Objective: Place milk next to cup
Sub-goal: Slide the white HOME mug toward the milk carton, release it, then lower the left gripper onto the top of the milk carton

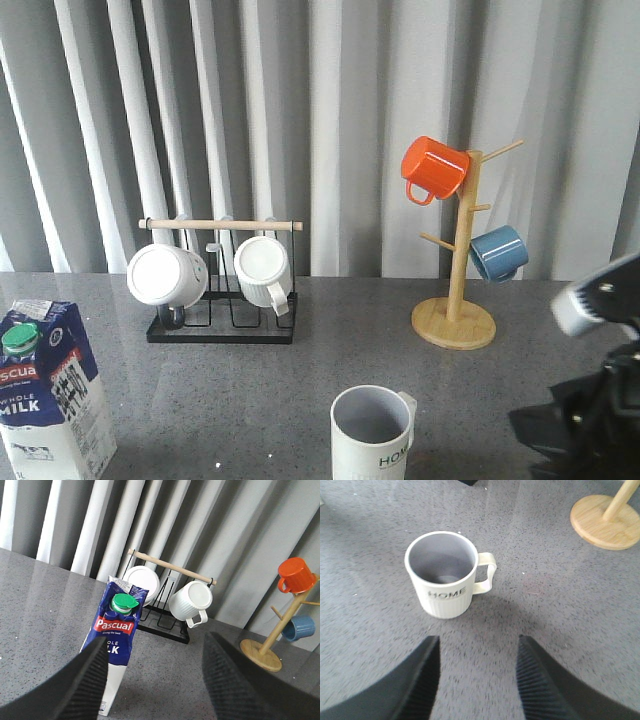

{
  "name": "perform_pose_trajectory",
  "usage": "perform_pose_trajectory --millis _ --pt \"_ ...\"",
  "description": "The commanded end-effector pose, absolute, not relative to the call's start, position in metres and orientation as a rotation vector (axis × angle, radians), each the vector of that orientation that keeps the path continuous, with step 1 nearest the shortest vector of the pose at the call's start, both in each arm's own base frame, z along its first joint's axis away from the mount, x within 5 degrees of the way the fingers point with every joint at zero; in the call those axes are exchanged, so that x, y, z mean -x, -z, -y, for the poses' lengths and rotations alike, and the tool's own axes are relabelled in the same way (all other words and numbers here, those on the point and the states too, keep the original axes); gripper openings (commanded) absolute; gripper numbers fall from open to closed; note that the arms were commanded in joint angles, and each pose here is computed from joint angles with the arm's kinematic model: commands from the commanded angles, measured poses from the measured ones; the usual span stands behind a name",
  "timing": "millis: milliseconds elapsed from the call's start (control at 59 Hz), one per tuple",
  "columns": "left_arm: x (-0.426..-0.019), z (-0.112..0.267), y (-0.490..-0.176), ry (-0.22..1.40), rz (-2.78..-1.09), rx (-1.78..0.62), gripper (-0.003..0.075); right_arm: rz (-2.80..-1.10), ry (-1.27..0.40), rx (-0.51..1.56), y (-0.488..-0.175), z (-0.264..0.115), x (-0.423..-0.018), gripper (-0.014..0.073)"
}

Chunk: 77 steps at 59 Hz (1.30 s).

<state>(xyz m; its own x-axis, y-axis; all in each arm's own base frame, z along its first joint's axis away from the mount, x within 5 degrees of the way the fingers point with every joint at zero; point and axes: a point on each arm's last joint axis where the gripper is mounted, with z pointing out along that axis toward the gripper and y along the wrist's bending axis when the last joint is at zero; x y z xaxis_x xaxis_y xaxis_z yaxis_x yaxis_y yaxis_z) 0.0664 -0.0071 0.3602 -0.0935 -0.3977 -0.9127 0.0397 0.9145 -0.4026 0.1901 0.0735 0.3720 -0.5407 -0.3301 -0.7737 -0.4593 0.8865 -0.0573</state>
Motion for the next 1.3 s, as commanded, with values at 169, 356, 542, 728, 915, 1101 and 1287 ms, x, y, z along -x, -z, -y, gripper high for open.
perform_pose_trajectory --millis 169,356,542,728,915,1101,1287 --pt "-0.068 0.007 -0.374 0.386 -1.564 0.277 0.0415 -1.923 -0.199 0.531 -0.425 -0.042 -0.097 -0.0017" --pt "-0.068 0.007 -0.372 0.371 -1.587 0.262 0.0415 -1.808 -0.205 0.5 -0.409 -0.026 -0.052 -0.0007" --pt "-0.078 0.009 -0.402 0.243 -1.631 0.105 0.0423 -1.887 -0.194 0.504 -0.327 -0.025 -0.054 -0.0007" --pt "-0.106 0.01 -0.459 0.145 -1.678 -0.036 0.0498 -1.996 -0.214 0.47 -0.272 -0.028 -0.064 -0.0006" --pt "-0.15 0.013 -0.506 0.123 -1.788 -0.121 0.0546 -1.979 -0.215 0.463 -0.272 -0.028 -0.065 -0.0006" --pt "-0.212 0.015 -0.515 0.133 -1.982 -0.185 0.0546 -1.979 -0.214 0.464 -0.272 -0.028 -0.065 -0.0006" --pt "-0.258 0.015 -0.5 0.161 -2.167 -0.199 0.0546 -1.981 -0.214 0.464 -0.272 -0.028 -0.065 -0.0006"
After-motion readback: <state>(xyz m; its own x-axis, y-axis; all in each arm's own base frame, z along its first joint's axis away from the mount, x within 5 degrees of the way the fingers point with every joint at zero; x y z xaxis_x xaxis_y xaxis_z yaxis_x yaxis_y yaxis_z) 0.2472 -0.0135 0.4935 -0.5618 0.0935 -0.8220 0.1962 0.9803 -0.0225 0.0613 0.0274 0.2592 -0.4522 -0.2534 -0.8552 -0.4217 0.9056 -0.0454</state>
